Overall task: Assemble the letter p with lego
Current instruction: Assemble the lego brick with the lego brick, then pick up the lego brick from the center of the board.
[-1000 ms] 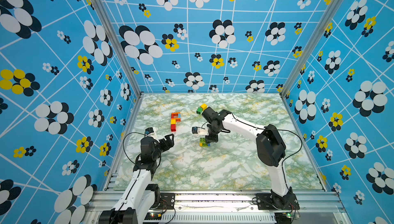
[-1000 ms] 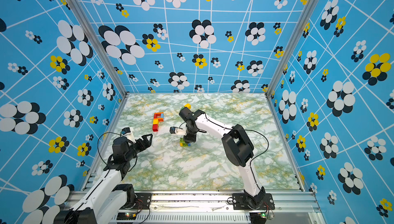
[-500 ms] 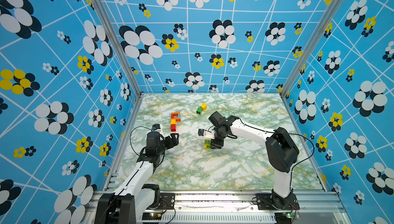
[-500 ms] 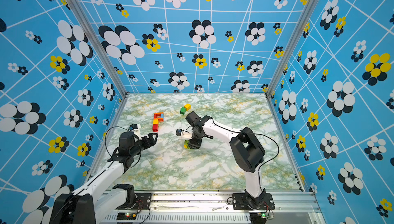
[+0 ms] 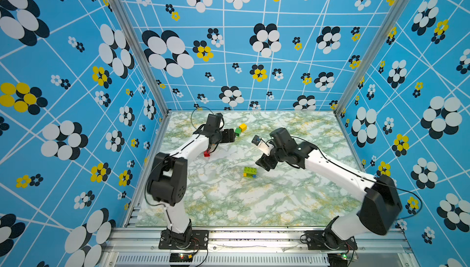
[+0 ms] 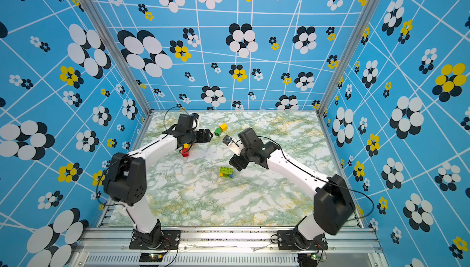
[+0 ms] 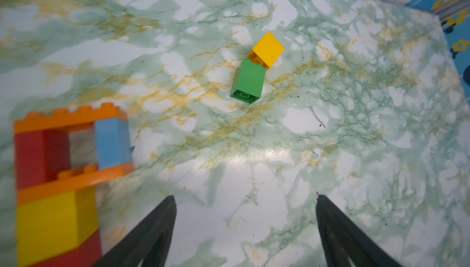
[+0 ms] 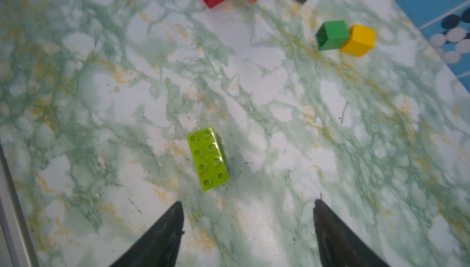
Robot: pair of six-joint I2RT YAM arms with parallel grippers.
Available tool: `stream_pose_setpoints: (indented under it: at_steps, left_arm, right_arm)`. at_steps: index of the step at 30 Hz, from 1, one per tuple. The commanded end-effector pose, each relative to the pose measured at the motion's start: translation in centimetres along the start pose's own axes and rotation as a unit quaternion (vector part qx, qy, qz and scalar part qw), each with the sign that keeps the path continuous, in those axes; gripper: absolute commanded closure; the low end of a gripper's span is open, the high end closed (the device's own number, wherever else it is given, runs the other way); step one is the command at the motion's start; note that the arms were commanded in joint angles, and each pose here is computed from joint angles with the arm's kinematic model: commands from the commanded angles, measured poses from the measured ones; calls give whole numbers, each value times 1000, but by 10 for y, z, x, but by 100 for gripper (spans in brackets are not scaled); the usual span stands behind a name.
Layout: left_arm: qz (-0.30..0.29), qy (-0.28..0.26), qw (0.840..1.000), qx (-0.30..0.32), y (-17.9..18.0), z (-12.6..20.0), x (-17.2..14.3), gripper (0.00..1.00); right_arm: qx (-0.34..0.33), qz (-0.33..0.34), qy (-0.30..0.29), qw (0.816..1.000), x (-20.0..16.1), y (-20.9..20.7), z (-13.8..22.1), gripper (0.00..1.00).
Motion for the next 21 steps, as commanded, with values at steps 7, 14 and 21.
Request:
stream_pose_setpoints:
  at_steps: [7, 14, 21]
  left_arm:
    - [-102, 141, 982, 68, -15, -69, 4, 22]
    - [-133, 161, 969, 134, -9, -101, 11, 20]
    - [-141, 166, 966, 138, -8, -122, 17, 33]
  right_arm:
    - [-145, -185, -140, 962, -16, -21, 43, 13]
    - [-153, -227, -156, 949, -37, -14, 59, 13]
    - [-148, -235, -162, 947, -42, -12, 56, 13]
Point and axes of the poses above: each gripper's point midway between its finger pads, its own z axis back along the fingers, its own y axis along the line the jaws close on, x = y × z, the point moved 6 cm from there along z, back along the fingers, and after that the axes turned 4 degrees about z, right-handed, at the moved point
